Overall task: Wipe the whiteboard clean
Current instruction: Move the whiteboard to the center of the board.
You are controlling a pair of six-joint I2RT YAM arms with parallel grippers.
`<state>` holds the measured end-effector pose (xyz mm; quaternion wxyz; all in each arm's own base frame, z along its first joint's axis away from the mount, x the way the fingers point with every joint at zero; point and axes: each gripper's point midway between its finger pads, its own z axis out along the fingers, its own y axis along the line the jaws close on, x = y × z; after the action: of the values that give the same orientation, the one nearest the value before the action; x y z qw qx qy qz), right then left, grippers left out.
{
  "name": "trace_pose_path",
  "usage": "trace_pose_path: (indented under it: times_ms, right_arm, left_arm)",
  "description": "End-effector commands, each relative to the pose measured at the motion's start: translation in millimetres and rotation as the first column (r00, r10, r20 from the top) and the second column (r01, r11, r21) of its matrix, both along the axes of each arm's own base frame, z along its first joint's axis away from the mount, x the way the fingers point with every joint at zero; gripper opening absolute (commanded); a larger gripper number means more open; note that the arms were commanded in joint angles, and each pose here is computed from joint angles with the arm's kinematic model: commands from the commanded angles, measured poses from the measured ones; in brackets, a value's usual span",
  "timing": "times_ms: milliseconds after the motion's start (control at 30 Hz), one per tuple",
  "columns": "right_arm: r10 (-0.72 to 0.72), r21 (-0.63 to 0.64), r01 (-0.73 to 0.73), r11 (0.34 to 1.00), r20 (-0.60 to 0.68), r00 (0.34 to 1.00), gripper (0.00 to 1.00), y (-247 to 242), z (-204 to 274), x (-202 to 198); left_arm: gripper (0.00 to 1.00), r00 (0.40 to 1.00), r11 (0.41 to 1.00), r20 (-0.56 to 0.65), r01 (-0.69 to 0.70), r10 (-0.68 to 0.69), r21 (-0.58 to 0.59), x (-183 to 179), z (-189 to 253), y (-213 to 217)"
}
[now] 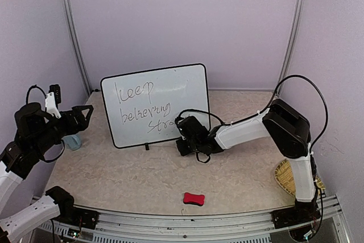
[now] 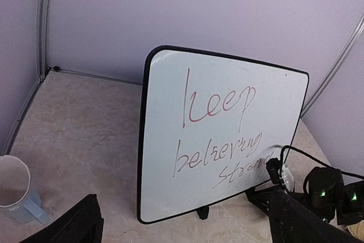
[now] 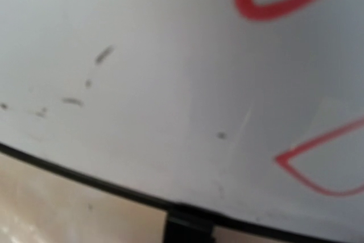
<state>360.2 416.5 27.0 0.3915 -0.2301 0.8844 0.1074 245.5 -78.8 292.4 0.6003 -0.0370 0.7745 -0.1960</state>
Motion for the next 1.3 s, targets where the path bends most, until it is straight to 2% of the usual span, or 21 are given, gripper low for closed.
trace_pose_path:
  times_ms: [0,500,733,767,833,933,1033,1267]
  right_arm:
    - [0.081,0.007,-0.081,0.997,0.015,0.997,0.00,-0.6,19.7,-4.1]
    - [0.217,-0.006,-0.217,0.976,-0.016,0.976,0.00,-12.3,10.2,-31.9]
    - [0.176,-0.016,-0.176,0.984,-0.018,0.984,0.00,-23.3,13.1,-31.9]
    - [0.166,-0.005,-0.166,0.986,-0.016,0.986,0.10,-23.7,14.9,-31.4]
    - [0.155,0.028,-0.155,0.988,-0.007,0.988,0.20,-21.8,20.3,-31.0]
    - [0.130,0.068,-0.130,0.989,0.011,0.992,0.31,-18.8,27.7,-26.8]
    - [0.096,0.091,-0.099,0.991,0.037,0.995,0.35,-17.3,34.0,-20.0]
    - [0.038,0.092,-0.045,0.995,0.074,0.997,0.35,-6.9,34.8,-3.3]
  left_arm:
    - [0.99,1.000,1.000,0.001,-0.010,0.010,0.010,2.9,-2.7,1.9]
    - [0.99,1.000,1.000,0.001,-0.008,0.008,0.011,2.9,-2.9,1.6]
    - [0.99,1.000,1.000,0.000,-0.008,0.008,0.011,3.0,-3.1,1.5]
    - [0.99,1.000,1.000,0.000,-0.008,0.008,0.011,3.1,-3.0,1.5]
    - [0.99,1.000,1.000,0.002,-0.010,0.010,0.011,2.8,-2.5,1.9]
    - [0.99,1.000,1.000,0.002,-0.008,0.008,0.010,2.7,-2.6,1.6]
    - [0.99,1.000,1.000,0.003,-0.010,0.010,0.010,2.6,-2.2,2.0]
    - [0.99,1.000,1.000,0.007,-0.010,0.010,0.009,2.1,-1.3,2.4]
